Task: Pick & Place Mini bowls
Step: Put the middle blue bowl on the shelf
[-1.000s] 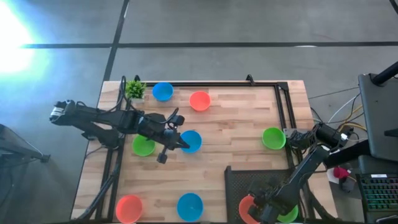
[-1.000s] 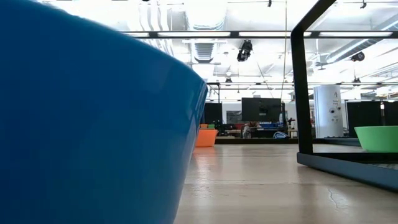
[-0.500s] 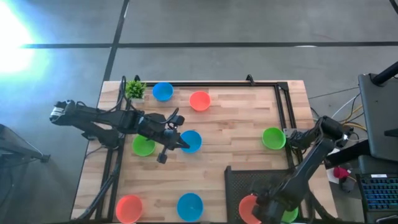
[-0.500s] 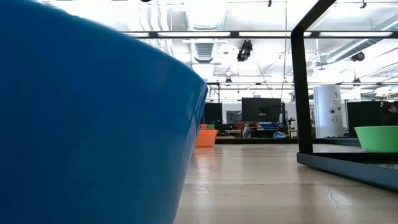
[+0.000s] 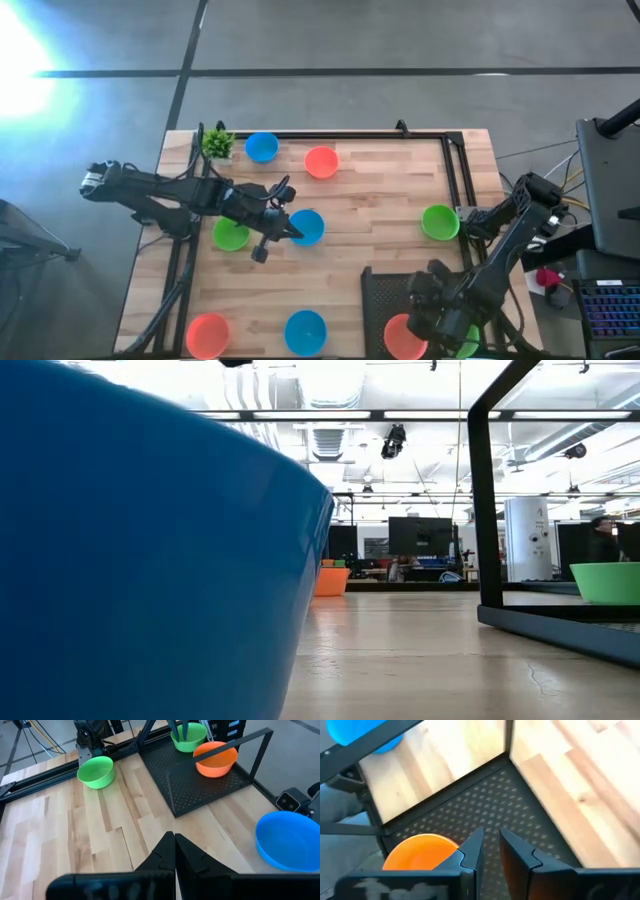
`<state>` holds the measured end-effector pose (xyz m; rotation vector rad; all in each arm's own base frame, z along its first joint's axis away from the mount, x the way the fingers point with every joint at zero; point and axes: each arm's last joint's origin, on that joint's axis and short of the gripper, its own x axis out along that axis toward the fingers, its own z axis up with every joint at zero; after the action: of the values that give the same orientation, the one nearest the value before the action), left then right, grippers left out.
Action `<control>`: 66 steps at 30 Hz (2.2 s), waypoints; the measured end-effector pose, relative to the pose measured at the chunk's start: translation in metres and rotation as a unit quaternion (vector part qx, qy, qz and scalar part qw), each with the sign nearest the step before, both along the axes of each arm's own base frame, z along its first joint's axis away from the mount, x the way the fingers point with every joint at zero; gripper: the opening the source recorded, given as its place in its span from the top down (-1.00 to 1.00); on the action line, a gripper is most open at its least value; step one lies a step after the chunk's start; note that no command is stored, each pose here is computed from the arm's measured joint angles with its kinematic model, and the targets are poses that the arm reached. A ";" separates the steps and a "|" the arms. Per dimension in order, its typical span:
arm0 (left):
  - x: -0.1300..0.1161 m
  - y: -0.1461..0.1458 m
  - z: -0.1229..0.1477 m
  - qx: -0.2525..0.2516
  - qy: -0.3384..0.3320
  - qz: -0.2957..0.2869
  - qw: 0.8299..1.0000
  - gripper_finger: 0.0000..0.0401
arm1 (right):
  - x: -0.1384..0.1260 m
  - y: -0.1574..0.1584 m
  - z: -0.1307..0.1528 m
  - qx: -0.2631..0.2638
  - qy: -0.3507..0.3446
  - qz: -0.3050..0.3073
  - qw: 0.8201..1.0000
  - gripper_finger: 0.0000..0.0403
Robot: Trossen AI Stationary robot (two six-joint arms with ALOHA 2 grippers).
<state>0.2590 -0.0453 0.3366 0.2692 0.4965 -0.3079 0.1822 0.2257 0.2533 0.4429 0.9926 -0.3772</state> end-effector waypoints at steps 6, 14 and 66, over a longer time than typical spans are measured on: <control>-0.002 0.001 -0.005 0.013 0.018 0.012 1.000 1.00 | -0.007 -0.017 0.014 -0.024 -0.009 -0.021 0.999 0.72; -0.004 0.004 -0.011 0.036 0.047 0.046 0.997 1.00 | -0.012 -0.043 0.035 -0.070 -0.059 -0.040 0.995 0.72; 0.006 0.023 -0.163 0.001 0.302 0.252 0.919 1.00 | -0.006 -0.101 0.072 -0.142 -0.119 -0.047 0.982 0.72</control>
<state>0.2649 -0.0219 0.1740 0.0325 1.1526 0.1282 0.1761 0.1247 0.3253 0.2685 0.6736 -0.5297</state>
